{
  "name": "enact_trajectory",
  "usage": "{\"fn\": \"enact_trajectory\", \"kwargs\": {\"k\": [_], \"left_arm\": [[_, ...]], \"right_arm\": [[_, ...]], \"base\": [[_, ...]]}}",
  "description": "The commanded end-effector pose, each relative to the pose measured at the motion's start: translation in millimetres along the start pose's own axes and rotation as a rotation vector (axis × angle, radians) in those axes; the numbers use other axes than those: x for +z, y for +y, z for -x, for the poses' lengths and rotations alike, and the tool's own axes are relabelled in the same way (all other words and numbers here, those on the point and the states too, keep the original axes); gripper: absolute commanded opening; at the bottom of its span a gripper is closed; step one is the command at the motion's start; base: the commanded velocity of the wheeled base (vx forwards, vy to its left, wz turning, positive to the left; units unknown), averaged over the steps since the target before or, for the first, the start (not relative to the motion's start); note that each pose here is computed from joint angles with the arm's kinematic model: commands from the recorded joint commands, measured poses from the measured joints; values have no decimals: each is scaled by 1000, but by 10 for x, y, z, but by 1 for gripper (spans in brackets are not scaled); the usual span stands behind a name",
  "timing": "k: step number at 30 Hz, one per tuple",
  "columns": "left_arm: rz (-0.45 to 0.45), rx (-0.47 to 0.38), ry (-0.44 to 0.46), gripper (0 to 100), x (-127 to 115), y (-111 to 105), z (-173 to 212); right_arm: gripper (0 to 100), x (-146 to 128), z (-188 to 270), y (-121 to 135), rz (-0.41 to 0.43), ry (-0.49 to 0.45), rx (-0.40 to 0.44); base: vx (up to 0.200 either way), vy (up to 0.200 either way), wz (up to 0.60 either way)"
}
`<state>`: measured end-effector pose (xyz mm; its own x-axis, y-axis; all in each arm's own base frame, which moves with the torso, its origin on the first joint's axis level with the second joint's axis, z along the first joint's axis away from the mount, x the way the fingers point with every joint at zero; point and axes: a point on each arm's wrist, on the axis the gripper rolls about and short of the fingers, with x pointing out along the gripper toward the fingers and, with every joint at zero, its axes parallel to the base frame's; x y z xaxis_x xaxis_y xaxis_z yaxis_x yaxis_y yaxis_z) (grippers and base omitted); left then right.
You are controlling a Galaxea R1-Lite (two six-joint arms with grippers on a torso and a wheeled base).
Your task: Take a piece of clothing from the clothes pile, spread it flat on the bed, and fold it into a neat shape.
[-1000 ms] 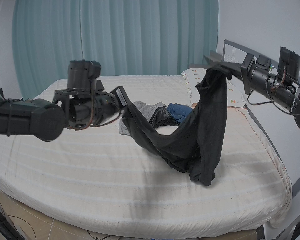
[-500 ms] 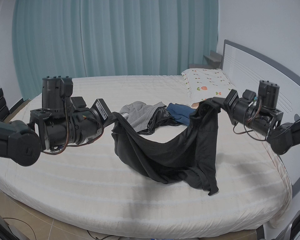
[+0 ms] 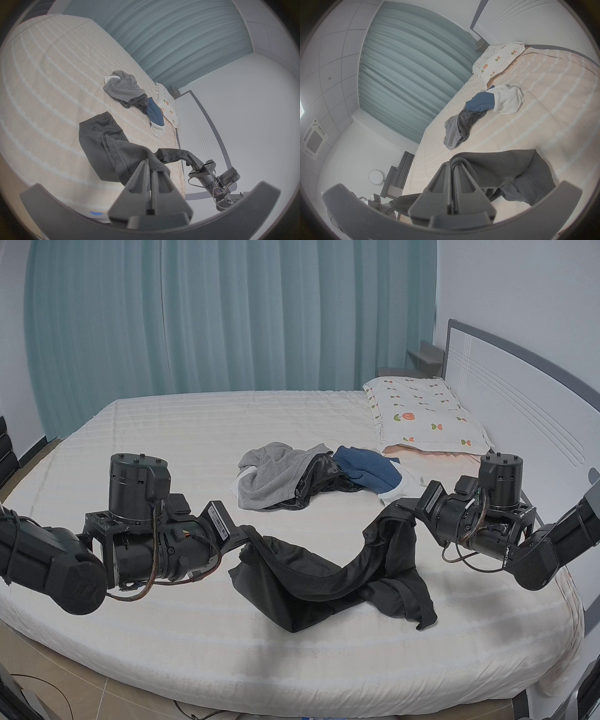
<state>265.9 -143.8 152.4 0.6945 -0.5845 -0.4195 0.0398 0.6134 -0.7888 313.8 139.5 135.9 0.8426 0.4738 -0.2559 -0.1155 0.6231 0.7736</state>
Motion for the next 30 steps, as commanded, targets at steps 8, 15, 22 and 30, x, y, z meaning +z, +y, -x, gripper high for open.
{"fn": "enact_trajectory", "kwargs": {"k": [8,15,22,30], "left_arm": [[-1,24,47,0,-100,78,-73],[-4,-10,24,0,-79,47,-69],[4,-12,11,0,-62,39,-60],[34,-25,-15,0,-10,6,-30]], "right_arm": [[0,-135,20,67,12,30,8],[0,-141,7,49,11,32,2],[0,-148,3,48,13,34,2],[0,-124,13,53,14,25,2]], "base": [[-150,0,0],[0,0,0],[0,0,0],[0,200,0]]}}
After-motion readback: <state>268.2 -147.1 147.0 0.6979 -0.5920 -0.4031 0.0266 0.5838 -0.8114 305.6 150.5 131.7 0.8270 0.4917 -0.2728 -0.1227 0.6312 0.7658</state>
